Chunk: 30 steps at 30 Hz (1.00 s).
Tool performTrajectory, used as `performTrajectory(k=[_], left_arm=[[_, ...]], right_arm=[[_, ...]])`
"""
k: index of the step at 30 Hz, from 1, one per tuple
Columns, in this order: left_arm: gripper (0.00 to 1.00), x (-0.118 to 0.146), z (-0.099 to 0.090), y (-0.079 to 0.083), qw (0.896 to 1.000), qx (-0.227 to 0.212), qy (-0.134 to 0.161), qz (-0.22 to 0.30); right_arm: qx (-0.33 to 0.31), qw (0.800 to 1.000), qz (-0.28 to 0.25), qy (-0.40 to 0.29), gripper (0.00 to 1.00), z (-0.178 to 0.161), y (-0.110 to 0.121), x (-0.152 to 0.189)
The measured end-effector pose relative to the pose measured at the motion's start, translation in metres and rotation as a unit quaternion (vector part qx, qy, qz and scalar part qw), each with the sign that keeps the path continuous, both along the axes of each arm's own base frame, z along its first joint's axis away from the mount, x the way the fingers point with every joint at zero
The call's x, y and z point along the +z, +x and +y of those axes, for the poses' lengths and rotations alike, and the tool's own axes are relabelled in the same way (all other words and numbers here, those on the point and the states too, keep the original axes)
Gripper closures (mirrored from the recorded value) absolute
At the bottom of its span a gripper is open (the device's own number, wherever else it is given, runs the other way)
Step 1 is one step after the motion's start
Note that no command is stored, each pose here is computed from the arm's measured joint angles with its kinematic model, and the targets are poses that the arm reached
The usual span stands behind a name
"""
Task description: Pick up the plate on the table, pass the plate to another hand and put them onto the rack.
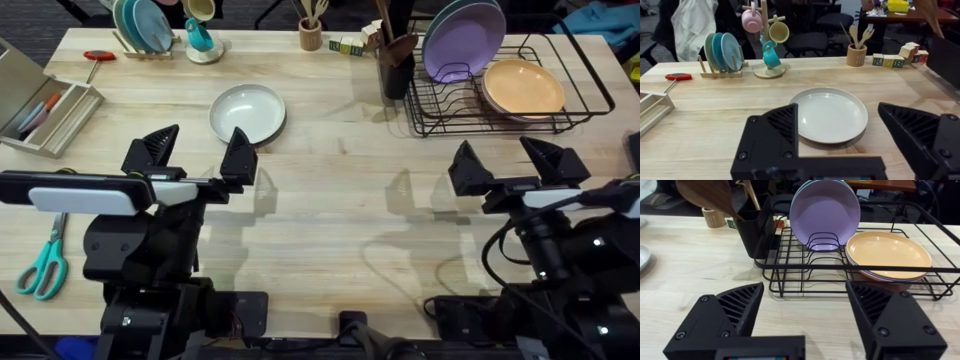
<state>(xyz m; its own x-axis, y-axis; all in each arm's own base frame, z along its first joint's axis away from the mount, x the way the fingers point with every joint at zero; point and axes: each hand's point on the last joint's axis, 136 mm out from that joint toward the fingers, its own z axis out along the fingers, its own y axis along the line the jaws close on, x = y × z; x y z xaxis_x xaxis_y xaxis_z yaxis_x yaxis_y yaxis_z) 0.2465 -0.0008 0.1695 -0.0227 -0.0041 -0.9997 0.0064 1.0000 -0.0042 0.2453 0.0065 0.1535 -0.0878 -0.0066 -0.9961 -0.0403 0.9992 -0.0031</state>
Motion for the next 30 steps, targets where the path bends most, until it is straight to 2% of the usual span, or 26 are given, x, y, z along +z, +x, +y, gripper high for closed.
performTrajectory(k=[17,22,26,30], left_arm=[[0.008,-0.003,0.0,0.0,1.0,0.0,0.002,0.005],[0.009,-0.008,0.001,-0.003,0.999,0.004,0.002,0.036],[0.008,0.021,0.005,-0.007,0.999,0.013,0.003,0.036],[0.009,0.06,0.007,-0.003,0.999,0.019,0.003,0.033]], right_arm=[[-0.006,1.0,0.008,-0.001,0.005,-0.002,-0.001,-0.003],[-0.007,1.0,0.015,-0.001,0.007,-0.002,-0.002,-0.001],[-0.011,0.999,0.035,-0.004,0.007,-0.004,-0.006,0.009],[-0.011,0.999,0.047,-0.009,0.007,-0.004,-0.005,0.038]])
